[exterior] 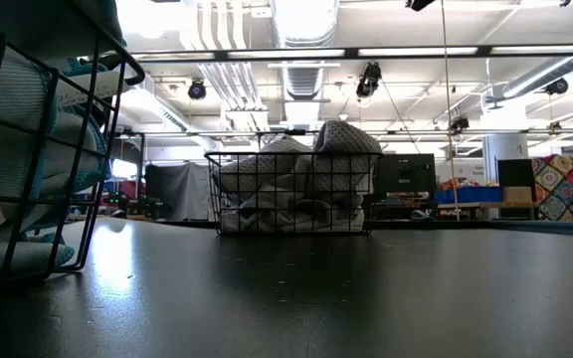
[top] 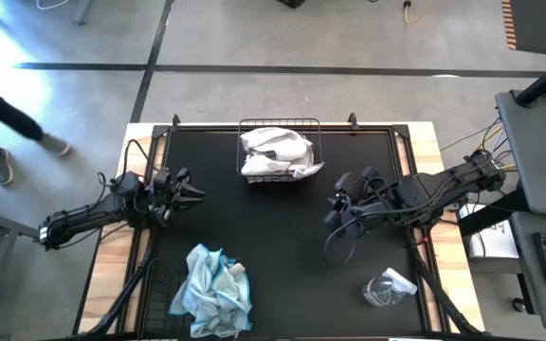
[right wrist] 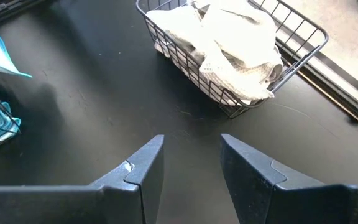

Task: Sort microfiber towel by color & place in baskets
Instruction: Return to Home Position

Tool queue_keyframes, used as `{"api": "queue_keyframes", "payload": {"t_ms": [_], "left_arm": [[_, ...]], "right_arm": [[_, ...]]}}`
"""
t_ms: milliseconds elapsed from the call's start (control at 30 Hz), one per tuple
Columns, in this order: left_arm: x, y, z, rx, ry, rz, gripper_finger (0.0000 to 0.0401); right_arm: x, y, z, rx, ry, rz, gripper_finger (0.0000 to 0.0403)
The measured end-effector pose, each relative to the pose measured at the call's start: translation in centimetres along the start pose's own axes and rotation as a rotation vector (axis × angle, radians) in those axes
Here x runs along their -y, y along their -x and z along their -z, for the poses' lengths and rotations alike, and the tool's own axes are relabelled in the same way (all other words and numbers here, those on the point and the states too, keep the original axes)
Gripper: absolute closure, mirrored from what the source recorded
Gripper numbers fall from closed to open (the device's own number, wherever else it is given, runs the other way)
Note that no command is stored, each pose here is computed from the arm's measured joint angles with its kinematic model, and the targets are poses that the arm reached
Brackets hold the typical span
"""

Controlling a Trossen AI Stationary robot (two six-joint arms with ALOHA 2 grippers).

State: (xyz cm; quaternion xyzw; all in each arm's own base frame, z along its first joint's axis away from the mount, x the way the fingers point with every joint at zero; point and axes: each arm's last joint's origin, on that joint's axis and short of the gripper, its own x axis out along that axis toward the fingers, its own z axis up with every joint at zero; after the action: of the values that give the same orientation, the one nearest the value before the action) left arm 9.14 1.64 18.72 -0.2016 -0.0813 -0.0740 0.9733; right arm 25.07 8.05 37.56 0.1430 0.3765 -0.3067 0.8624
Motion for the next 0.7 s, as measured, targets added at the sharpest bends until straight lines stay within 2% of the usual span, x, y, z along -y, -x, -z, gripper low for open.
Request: {"api": "queue_keyframes", "payload": {"t_ms": [300, 700], "left_arm": [[-0.1, 0.0, 0.1, -0.012, -0.005, -0.006, 0.0306], [-0.2, 0.0, 0.4, -0.036, 0.008, -0.015, 0.0306]], "right_arm": [[0.2, 0.2, -0.2, 0.042, 0.001, 0.021, 0.0257], [1.6, 1.5, -0.5, 0.134, 0.112, 0.059, 0.0257]]}}
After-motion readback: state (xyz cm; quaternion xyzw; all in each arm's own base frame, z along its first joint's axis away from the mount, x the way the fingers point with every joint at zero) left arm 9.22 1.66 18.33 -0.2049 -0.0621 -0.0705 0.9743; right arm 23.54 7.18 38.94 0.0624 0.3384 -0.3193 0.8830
